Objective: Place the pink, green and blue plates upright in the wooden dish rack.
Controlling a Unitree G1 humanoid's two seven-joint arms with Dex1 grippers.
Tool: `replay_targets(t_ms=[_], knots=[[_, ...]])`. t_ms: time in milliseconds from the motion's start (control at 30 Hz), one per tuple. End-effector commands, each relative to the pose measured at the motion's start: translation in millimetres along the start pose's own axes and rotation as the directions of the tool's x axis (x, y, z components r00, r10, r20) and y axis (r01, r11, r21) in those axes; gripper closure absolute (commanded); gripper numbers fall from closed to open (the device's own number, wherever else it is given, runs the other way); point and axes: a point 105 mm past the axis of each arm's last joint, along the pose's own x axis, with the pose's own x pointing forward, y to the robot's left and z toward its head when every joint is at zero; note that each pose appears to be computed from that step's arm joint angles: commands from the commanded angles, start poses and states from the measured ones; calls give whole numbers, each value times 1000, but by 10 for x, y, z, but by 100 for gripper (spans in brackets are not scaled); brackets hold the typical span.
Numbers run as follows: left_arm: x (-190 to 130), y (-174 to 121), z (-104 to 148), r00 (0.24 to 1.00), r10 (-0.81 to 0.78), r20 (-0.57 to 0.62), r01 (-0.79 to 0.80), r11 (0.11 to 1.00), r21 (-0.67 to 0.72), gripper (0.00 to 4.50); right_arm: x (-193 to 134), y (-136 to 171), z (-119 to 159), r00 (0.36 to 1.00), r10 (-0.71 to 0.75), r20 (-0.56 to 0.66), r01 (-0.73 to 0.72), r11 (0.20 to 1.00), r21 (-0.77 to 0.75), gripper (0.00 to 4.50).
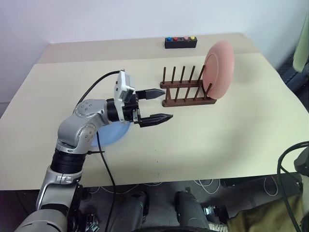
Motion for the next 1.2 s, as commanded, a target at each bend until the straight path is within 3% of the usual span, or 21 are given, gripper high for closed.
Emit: replay_targets(t_ms=[33, 233, 533, 900, 1200], knots=[[-35, 54, 166, 999, 22, 42, -24, 999, 48, 0, 63, 487, 358, 975, 184, 123, -191, 980, 49, 447], [-55, 80, 139, 998, 49, 35, -51, 997, 58, 0, 173, 1040, 318, 903, 401, 156, -429, 863, 267, 447], [-135, 96, 120, 996, 83, 22, -84, 994, 62, 0, 317, 1329, -69, 834, 530, 153, -530, 696, 484, 447], [-172, 57, 127, 995, 97, 17, -98, 993, 71, 0, 419, 1229, -841, 857, 515, 9, -429, 705, 565, 447], [-175, 64, 125, 995, 103, 13, -103, 992, 74, 0, 441, 1244, -1093, 872, 490, -5, -396, 712, 579, 447]])
